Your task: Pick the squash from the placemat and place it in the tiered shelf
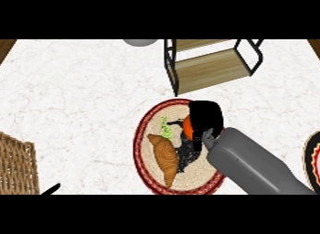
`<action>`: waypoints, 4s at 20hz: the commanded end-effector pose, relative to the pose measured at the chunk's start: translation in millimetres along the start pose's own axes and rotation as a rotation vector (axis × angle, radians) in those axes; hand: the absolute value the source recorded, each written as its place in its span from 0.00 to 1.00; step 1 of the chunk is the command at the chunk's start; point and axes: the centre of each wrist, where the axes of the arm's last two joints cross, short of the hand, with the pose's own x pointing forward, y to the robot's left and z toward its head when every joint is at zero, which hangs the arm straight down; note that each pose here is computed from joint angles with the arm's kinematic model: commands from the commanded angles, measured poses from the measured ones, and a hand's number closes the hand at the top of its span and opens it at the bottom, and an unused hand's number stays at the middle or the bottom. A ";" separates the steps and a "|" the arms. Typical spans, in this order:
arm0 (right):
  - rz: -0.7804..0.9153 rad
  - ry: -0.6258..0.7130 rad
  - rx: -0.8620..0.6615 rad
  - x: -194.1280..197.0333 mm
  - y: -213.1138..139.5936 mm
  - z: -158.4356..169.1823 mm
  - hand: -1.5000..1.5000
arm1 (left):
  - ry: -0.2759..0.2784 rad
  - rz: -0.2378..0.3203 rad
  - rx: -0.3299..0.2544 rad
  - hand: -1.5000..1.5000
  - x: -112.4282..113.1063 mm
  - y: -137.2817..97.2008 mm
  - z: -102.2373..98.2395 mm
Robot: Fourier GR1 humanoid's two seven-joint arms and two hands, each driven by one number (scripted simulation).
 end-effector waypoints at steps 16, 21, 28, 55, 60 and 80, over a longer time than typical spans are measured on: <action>-0.027 -0.072 -0.132 -38.6 -7.7 -11.1 1.00 | -0.374 0.036 0.100 0.50 61.2 8.3 -26.7; -0.112 -0.093 -0.175 -111.9 -29.9 -17.9 1.00 | -0.358 0.040 0.114 0.50 54.4 11.5 -14.8; -0.196 -0.122 -0.356 -152.9 -84.2 0.9 1.00 | -0.347 0.053 0.124 0.50 50.1 13.4 -15.4; -0.533 -0.065 -0.771 -206.9 -268.2 32.3 1.00 | -0.477 -0.030 0.112 0.50 111.9 -3.9 -103.3; -0.482 -0.090 -0.763 -186.1 -287.1 18.4 1.00 | -0.486 -0.056 0.081 0.50 124.6 -7.7 -107.9; -1.177 -0.295 -0.298 -135.1 -241.1 -62.2 0.00 | -0.498 -0.088 0.074 0.50 135.5 3.1 -100.1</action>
